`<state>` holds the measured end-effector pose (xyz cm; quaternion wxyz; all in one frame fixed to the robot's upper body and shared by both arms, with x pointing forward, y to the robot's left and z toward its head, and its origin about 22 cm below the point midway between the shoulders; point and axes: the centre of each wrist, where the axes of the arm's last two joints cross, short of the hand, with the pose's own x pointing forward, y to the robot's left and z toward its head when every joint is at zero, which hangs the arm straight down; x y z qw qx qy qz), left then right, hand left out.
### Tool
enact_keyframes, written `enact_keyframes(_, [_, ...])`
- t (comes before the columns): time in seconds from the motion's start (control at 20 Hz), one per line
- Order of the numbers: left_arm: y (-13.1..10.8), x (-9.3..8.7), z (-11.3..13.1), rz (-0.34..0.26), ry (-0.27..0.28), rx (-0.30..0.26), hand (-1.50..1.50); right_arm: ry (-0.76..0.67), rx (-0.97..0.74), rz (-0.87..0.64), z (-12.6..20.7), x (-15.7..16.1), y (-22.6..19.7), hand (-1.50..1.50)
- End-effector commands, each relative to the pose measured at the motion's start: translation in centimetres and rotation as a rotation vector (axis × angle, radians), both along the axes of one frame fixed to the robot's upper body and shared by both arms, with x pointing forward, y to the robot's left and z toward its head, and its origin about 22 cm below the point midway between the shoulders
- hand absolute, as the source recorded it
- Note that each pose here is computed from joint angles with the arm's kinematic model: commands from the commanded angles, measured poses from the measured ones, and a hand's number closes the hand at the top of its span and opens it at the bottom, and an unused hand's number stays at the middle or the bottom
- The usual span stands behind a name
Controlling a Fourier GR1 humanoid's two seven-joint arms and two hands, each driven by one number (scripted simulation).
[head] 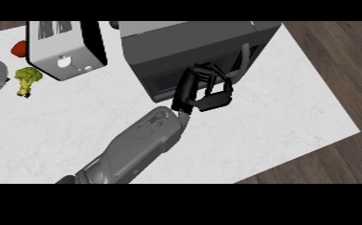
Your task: Pick up the milk, place it into the microwave and close the microwave
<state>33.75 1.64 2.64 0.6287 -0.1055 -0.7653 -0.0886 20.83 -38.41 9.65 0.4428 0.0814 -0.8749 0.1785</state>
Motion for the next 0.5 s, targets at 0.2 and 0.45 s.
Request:
enact_keyframes(0.2, [0.0, 1.8, 1.7, 0.027, -0.057, -0.072, 1.5, -0.005, 0.014, 0.006, 1.2, 0.8, -0.6, -1.5])
enact_keyframes(0.45, [0.0, 1.9, 1.7, 0.028, -0.068, -0.096, 1.5, -0.011, 0.008, -0.015, 2.2, 1.2, -1.6, -1.5])
